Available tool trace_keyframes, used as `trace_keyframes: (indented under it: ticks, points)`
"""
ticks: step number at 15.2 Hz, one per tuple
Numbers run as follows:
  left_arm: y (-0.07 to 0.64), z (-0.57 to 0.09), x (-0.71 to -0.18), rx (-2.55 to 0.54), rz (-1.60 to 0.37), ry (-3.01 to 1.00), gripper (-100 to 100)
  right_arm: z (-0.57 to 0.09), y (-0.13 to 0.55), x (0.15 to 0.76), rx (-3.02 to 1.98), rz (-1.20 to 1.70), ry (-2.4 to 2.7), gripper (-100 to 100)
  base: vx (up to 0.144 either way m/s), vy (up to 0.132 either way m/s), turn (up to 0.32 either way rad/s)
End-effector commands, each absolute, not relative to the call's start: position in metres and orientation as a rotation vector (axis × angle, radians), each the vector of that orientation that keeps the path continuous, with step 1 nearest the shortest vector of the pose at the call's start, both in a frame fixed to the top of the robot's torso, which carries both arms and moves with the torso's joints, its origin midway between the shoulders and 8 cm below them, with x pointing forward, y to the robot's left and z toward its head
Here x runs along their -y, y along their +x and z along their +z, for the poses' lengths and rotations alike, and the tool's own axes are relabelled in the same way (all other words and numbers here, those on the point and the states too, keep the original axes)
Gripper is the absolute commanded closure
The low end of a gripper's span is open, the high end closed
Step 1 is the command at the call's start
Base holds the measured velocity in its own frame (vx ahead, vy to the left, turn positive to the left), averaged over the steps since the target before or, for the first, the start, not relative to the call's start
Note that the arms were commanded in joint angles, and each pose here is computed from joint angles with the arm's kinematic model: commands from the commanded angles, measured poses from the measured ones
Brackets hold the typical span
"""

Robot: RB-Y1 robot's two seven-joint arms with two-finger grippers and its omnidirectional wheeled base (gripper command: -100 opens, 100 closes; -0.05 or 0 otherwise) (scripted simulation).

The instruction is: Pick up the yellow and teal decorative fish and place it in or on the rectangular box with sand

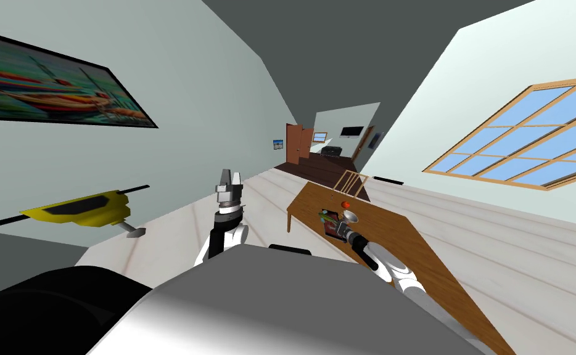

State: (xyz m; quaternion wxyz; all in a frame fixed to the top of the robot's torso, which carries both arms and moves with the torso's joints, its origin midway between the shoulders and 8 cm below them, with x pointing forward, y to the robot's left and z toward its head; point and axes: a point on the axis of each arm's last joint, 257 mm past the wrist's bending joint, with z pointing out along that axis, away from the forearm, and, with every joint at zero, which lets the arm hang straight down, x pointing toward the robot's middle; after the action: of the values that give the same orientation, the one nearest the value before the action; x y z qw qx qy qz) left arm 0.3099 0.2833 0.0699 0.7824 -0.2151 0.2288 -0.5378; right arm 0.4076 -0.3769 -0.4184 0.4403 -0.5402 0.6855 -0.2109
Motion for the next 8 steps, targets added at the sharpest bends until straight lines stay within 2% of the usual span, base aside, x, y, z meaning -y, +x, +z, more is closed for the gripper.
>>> trace_keyframes:
  ticks: [1, 8]
  points:
    - [0.310, 0.070, -0.283, -0.494, -1.161, -0.464, 0, -0.410, 0.411, 0.387, -1.702, -0.525, -1.340, 100, -0.031, -0.034, 0.032]
    - [0.310, 0.070, -0.283, -0.494, -1.161, -0.464, 0, -0.387, 0.417, 0.415, -1.703, -0.530, -1.343, 100, -0.029, -0.033, 0.045]
